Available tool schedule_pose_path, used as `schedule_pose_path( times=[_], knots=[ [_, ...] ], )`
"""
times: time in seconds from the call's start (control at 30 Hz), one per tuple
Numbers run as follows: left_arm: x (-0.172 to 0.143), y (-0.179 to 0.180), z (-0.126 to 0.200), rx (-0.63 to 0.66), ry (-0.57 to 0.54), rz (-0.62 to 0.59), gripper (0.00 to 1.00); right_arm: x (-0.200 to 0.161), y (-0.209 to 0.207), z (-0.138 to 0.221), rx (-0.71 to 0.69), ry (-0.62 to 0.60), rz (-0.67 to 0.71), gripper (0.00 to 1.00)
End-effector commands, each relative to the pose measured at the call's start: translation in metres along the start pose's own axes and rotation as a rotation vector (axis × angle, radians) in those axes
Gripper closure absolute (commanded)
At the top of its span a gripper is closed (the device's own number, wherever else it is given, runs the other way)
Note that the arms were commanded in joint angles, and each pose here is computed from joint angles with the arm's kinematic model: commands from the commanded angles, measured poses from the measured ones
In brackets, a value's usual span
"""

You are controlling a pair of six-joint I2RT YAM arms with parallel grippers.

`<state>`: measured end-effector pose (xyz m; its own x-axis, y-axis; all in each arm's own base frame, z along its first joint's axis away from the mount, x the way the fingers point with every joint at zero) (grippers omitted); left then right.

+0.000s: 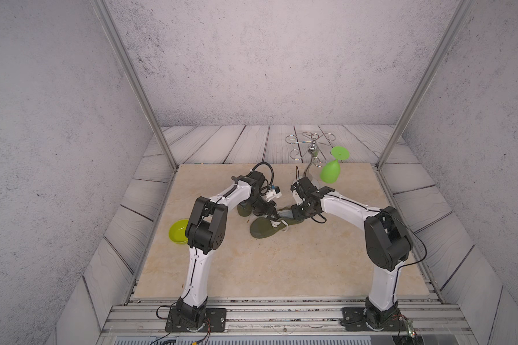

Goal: Insert the insole into the shoe
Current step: Insert the insole into the shoe, then pick up the shoe at the center of the board.

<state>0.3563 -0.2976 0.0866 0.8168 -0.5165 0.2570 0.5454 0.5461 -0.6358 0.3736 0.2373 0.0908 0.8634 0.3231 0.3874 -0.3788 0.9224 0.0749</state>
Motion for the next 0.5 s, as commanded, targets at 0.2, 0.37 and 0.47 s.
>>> schedule_pose_path(
  times=[0.2, 0.37, 0.47],
  knots=[
    [0.001, -0.007, 0.020, 0.044, -0.009, -0.055, 1.00, -0.003, 0.028, 0.019, 0.157, -0.007, -0.013, 0.75],
    [0.001, -0.006, 0.020, 0.050, -0.009, -0.056, 1.00, 0.003, 0.034, -0.023, 0.180, 0.028, 0.003, 0.81],
    [0.000, -0.005, 0.020, 0.056, -0.007, -0.055, 1.00, -0.006, 0.028, -0.050, 0.140, 0.078, 0.001, 0.82]
  ],
)
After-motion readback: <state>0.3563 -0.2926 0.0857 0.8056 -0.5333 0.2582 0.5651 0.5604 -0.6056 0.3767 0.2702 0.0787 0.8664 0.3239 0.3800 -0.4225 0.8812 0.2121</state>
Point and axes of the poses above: each gripper's point midway between its finger pads, its own z axis back along the fingers, its own y axis along the line the jaws close on, x = y × z, the point moved 1 cm from there along z, back along the fingers, and after that the axes turned 2 degrees about -z, right-handed, at the moved point
